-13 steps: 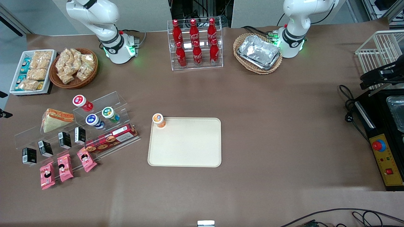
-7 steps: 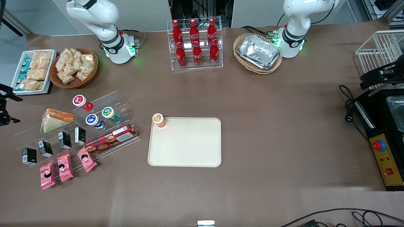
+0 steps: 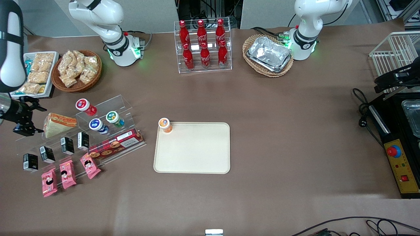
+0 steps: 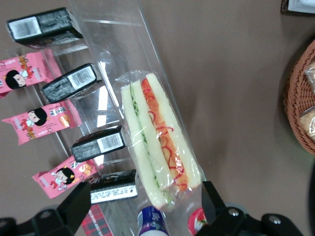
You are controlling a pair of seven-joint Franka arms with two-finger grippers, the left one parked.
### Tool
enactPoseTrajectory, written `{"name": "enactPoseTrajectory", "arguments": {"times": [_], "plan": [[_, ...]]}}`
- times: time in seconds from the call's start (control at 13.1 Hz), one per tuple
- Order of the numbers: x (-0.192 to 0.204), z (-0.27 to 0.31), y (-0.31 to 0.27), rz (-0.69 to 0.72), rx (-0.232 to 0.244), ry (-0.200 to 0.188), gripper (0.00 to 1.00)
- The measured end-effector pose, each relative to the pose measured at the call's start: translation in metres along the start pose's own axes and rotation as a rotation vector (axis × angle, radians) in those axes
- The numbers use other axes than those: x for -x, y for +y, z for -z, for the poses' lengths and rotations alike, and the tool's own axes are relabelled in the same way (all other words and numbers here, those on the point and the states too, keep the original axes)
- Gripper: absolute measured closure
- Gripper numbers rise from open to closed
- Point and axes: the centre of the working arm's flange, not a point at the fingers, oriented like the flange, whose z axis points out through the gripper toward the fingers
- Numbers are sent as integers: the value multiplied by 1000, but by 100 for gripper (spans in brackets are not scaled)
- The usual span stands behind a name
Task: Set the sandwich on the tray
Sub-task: 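Lower the right gripper and close it on the wrapped sandwich, then lift the sandwich and carry it with the right gripper over the cream tray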
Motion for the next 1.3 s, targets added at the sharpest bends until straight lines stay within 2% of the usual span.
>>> {"name": "enactPoseTrajectory", "arguments": {"times": [0.31, 0.69, 0.92, 1.14, 1.3], "plan": [[1, -31, 9, -6, -3, 2, 0], [1, -34, 11, -6, -12, 6, 0], [1, -35, 10, 0, -18, 11, 4], [1, -36, 9, 6, -30, 18, 40], [2, -35, 8, 14, -41, 23, 59]]}}
